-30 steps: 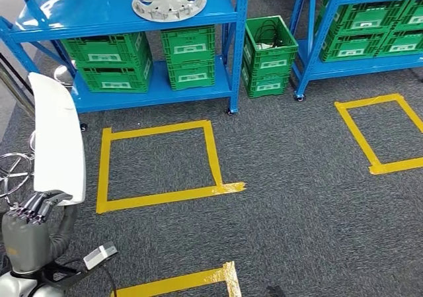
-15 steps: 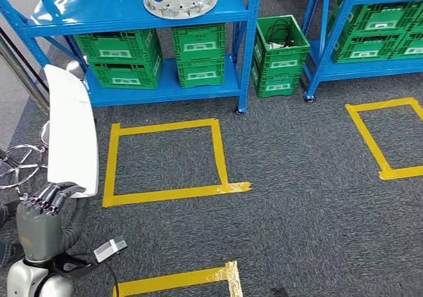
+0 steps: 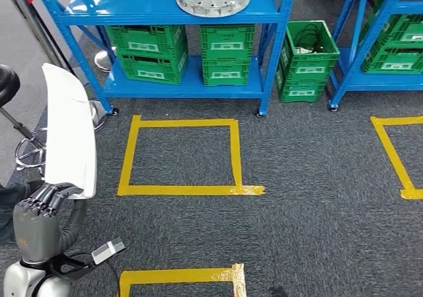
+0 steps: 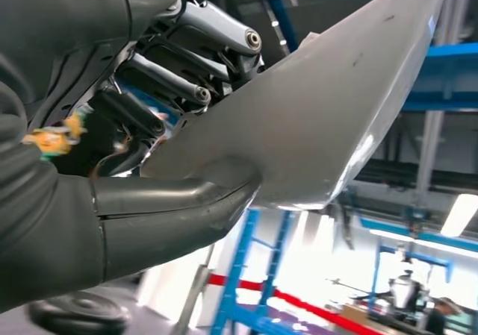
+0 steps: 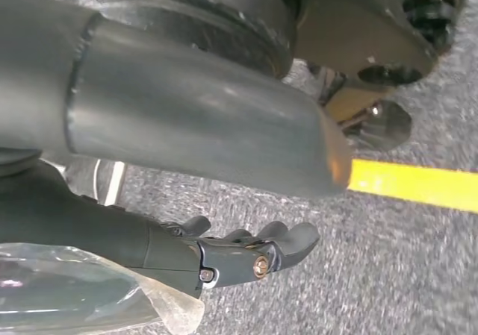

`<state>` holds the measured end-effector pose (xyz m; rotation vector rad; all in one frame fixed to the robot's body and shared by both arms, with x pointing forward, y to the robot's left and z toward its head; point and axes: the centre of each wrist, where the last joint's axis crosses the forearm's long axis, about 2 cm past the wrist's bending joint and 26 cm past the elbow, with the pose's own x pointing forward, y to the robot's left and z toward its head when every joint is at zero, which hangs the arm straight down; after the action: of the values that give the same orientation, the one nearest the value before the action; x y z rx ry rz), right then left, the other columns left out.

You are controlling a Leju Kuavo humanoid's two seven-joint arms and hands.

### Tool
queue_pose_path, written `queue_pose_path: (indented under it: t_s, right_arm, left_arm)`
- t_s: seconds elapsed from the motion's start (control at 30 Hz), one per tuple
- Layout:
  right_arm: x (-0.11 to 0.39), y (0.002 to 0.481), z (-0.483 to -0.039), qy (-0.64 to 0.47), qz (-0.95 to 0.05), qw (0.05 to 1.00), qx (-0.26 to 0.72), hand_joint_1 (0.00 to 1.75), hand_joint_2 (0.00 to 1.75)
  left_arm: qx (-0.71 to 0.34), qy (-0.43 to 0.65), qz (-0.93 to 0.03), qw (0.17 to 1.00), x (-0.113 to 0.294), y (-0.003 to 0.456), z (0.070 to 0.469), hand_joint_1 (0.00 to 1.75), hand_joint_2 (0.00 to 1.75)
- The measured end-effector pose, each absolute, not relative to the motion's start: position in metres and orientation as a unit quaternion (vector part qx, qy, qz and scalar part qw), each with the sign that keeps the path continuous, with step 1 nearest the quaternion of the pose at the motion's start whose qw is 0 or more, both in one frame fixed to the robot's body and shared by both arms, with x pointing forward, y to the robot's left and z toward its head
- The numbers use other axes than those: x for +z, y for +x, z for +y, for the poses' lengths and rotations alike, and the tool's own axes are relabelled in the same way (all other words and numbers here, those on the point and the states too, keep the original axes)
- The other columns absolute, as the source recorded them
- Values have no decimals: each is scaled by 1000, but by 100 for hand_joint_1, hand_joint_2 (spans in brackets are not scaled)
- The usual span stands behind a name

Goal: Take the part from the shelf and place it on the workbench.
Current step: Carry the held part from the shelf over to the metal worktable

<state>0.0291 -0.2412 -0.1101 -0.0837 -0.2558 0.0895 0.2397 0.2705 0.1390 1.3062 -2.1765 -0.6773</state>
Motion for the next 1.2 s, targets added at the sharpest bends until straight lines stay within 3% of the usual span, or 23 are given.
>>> queue_pose_path:
  t_s: [1.2]
  right_arm:
    - [-110,30,-244,-41,-131,989,56,0,0]
  left_arm:
    - [-250,481,-801,253,138,238,271,175,175]
